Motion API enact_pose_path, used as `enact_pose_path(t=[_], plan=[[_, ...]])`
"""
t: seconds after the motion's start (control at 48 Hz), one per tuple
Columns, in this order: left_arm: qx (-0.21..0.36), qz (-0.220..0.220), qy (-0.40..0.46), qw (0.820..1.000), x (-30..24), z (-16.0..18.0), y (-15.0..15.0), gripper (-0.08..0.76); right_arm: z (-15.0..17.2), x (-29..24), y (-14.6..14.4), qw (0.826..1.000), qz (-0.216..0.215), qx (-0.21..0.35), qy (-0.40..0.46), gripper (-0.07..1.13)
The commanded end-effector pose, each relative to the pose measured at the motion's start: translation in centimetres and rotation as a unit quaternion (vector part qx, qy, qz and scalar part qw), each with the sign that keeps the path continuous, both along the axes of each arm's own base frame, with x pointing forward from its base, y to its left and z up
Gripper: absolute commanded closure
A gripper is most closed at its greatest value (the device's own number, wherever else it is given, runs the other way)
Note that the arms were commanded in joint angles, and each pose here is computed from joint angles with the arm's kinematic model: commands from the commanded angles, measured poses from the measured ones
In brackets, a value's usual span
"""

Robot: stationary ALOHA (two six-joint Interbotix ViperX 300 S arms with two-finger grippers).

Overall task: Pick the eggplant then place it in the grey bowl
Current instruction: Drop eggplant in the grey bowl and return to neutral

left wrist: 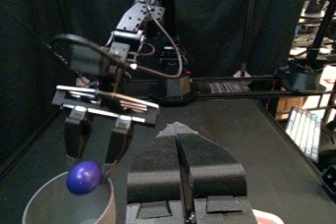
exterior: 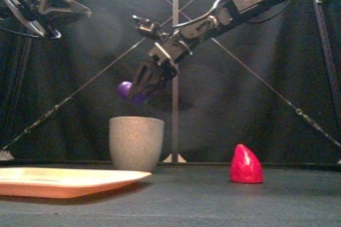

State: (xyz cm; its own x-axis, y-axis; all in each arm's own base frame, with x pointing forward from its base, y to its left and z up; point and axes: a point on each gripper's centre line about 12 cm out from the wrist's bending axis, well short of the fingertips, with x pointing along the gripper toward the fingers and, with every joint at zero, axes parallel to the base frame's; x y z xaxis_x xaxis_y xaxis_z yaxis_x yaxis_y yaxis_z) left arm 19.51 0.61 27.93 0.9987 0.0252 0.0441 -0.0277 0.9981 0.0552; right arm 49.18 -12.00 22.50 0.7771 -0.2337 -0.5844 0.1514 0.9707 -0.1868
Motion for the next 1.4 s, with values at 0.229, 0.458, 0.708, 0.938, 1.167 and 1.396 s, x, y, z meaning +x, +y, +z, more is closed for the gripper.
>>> enact_pose_path(t=[0.229, 0.458, 0.708, 0.938, 1.167, 1.396], plan=[[0.002, 0.001, -0.005, 1.000, 0.1, 0.4, 0.1, 0.707, 1.4, -0.2, -1.4, 1.000, -0.013, -0.011, 0.000, 0.03], [0.002, 0.001, -0.005, 1.000, 0.1, 0.4, 0.1, 0.707, 5.6, -1.6, -1.6, 0.999, -0.014, -0.036, -0.035, 0.03], [0.002, 0.004, -0.006, 1.000, 0.1, 0.4, 0.1, 0.707, 14.7, -8.7, 2.6, 0.988, 0.004, -0.027, -0.153, 0.03], [0.002, 0.007, -0.006, 1.000, -0.1, 0.3, 0.3, 0.707, 17.1, -16.8, 7.9, 0.957, 0.046, 0.032, -0.283, 0.03], [0.002, 0.011, -0.008, 1.000, -0.3, 0.2, 0.4, 0.707, 15.3, -25.4, 9.9, 0.934, 0.060, 0.057, -0.348, 0.03], [0.003, 0.013, -0.007, 1.000, -0.3, 0.1, 0.5, 0.707, 13.0, -31.2, 10.6, 0.920, 0.067, 0.060, -0.381, 0.03]])
